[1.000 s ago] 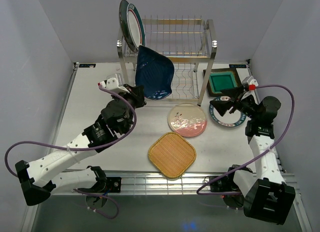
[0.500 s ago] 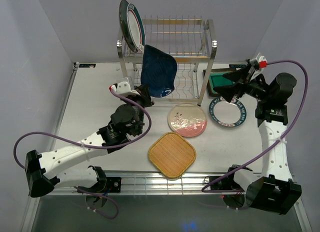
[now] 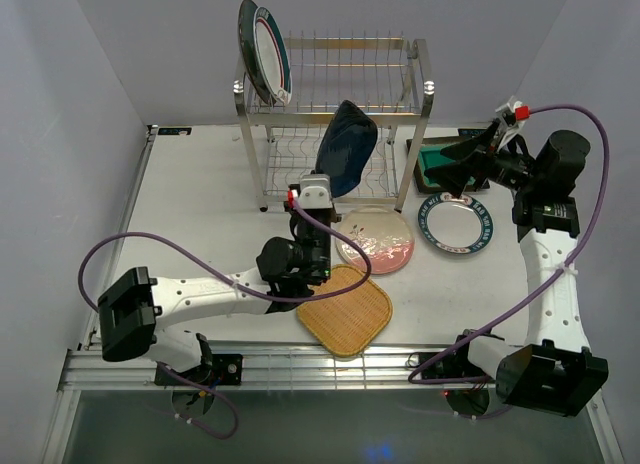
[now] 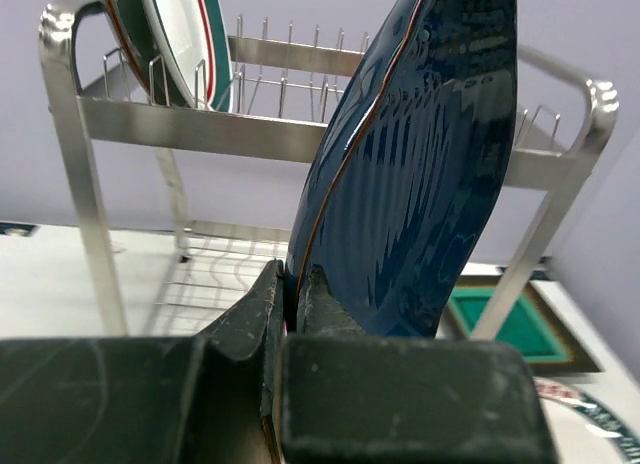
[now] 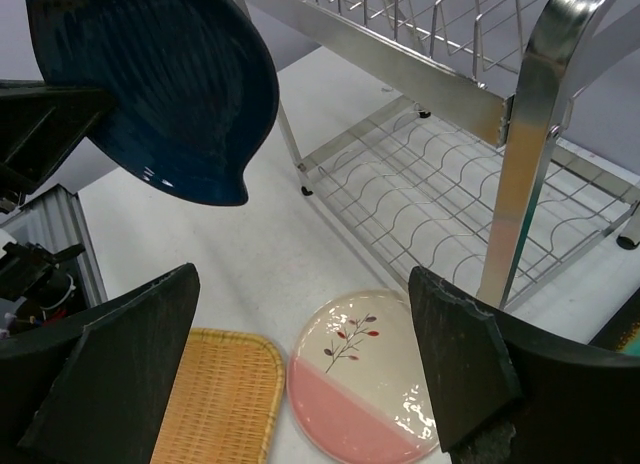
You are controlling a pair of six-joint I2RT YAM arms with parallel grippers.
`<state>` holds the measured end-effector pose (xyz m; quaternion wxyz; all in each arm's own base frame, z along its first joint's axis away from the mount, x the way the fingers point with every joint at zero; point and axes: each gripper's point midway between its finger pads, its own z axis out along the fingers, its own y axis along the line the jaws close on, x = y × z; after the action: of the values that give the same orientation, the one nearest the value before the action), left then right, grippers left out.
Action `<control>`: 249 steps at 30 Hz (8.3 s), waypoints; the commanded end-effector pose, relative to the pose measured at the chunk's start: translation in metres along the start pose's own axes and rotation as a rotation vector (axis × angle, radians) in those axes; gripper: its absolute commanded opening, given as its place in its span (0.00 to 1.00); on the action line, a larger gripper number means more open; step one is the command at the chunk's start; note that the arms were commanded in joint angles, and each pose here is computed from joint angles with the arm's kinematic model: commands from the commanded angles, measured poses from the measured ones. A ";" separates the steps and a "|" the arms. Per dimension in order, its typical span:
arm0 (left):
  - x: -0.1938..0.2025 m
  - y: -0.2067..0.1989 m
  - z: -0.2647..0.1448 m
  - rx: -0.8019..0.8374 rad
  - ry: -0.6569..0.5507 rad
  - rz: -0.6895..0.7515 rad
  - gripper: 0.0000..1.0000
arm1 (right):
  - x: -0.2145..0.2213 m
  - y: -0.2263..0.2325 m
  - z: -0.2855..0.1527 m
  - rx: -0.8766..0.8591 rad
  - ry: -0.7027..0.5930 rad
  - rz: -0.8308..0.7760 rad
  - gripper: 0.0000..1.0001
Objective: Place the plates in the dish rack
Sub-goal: Insert the plate into the dish rack.
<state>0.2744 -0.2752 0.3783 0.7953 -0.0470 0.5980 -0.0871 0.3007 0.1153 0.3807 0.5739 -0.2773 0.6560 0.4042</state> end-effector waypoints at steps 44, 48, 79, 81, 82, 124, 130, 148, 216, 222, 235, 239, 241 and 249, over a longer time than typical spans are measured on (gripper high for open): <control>-0.216 0.031 0.109 -0.368 -0.260 0.003 0.00 | 0.125 -0.034 0.000 0.081 -0.093 -0.119 0.90; -0.210 0.038 0.129 -0.373 -0.243 0.071 0.00 | 0.125 -0.034 0.000 0.077 -0.092 -0.114 0.90; -0.161 0.060 0.208 -0.403 -0.127 0.289 0.00 | 0.134 -0.036 0.001 0.052 -0.076 -0.088 0.90; -0.157 0.061 0.210 -0.411 -0.120 0.300 0.00 | 0.133 -0.036 0.001 0.049 -0.075 -0.087 0.90; -0.153 0.061 0.212 -0.412 -0.115 0.308 0.00 | 0.134 -0.036 0.001 0.049 -0.075 -0.085 0.90; -0.116 0.092 0.218 -0.588 -0.043 0.423 0.00 | 0.136 -0.040 0.002 0.033 -0.063 -0.051 0.90; -0.110 0.086 0.216 -0.573 -0.034 0.411 0.00 | 0.136 -0.040 0.002 0.032 -0.063 -0.048 0.90; -0.107 0.085 0.217 -0.588 -0.024 0.382 0.00 | 0.136 -0.040 0.001 0.029 -0.061 -0.043 0.90; -0.101 0.090 0.204 -0.616 0.006 0.347 0.37 | 0.137 -0.042 0.001 0.013 -0.057 -0.010 0.90; -0.115 0.091 0.200 -0.612 -0.009 0.328 0.51 | 0.138 -0.043 0.001 0.011 -0.054 -0.005 0.90; -0.158 0.037 0.155 -0.453 -0.042 0.202 0.67 | 0.138 -0.043 0.001 0.011 -0.054 0.001 0.90; -0.167 0.038 0.142 -0.443 -0.038 0.161 0.80 | 0.138 -0.042 0.001 0.006 -0.053 0.001 0.90; -0.169 0.039 0.133 -0.434 -0.028 0.149 0.89 | 0.138 -0.042 0.001 0.006 -0.053 0.000 0.90; -0.148 0.033 0.076 -0.309 0.029 0.071 0.98 | 0.138 -0.043 0.001 0.006 -0.052 0.006 0.90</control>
<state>0.3355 -0.2209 0.5327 0.7697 -0.1331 0.6184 0.0864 0.3062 0.1092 0.2174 0.5721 -0.2390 0.6624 0.4204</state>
